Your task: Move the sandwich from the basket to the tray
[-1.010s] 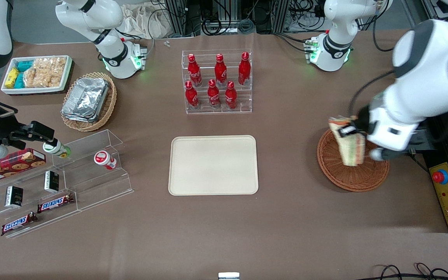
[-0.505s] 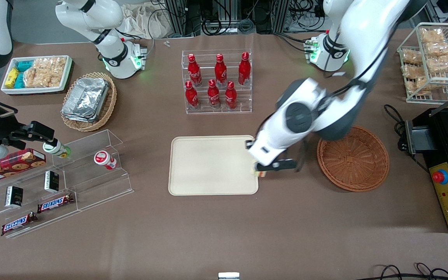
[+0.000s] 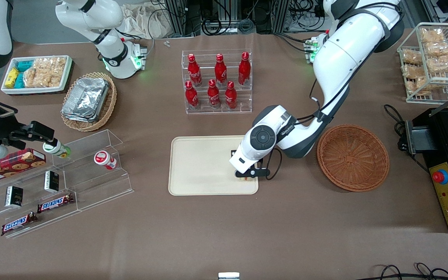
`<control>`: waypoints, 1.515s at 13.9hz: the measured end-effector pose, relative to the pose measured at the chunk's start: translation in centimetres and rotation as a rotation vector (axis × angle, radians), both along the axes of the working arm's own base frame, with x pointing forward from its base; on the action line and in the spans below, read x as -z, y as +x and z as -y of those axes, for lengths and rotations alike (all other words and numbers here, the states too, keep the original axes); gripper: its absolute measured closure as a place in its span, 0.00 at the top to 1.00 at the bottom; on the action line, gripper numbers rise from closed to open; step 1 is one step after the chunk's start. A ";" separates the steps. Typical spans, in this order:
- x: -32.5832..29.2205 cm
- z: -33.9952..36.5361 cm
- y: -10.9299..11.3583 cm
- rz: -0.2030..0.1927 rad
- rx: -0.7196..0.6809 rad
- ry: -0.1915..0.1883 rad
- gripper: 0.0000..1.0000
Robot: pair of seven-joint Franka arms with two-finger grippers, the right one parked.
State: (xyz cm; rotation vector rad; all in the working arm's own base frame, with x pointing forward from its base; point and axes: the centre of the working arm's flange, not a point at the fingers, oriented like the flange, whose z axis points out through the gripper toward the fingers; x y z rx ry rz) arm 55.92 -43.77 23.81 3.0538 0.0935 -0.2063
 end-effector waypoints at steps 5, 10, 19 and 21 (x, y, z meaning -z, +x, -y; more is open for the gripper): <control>2.6 1.3 -1.0 0.052 -0.030 0.058 0.21; 2.3 1.2 -0.5 0.061 -0.035 0.056 0.69; -13.0 -3.9 3.0 0.143 -0.094 0.143 1.00; -19.0 -8.0 3.7 0.137 -0.099 0.143 1.00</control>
